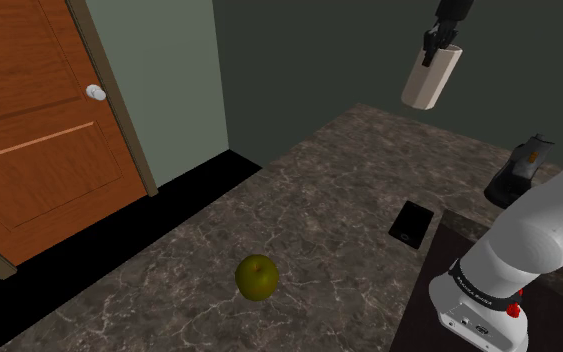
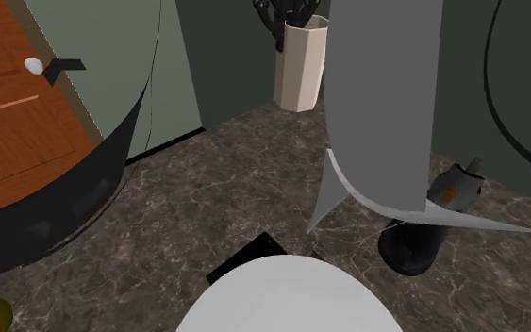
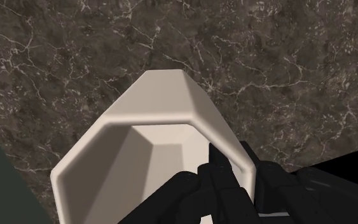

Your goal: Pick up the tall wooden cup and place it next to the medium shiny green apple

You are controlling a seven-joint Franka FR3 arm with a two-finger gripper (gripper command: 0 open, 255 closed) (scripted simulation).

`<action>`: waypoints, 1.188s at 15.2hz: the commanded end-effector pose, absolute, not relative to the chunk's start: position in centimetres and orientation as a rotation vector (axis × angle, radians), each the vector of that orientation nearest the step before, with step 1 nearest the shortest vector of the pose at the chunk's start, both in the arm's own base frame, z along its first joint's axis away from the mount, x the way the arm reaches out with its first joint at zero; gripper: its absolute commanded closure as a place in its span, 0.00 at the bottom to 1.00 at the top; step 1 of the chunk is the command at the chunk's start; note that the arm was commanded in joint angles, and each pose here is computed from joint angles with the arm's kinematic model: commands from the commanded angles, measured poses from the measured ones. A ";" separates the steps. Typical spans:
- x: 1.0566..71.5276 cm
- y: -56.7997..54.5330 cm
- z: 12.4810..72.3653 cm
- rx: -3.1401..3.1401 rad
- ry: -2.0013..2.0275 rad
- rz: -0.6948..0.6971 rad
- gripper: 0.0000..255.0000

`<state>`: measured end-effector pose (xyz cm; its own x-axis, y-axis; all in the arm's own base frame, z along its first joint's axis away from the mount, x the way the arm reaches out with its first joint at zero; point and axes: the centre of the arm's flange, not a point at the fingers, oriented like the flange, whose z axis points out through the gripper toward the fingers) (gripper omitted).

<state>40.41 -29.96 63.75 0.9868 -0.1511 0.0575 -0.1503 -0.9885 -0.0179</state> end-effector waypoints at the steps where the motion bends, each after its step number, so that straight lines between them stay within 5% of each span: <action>1: 40.1 -28.7 64.1 -3.118 0.236 -0.093 1.00; 18: 35.5 -6.8 64.2 -3.118 0.236 -0.093 1.00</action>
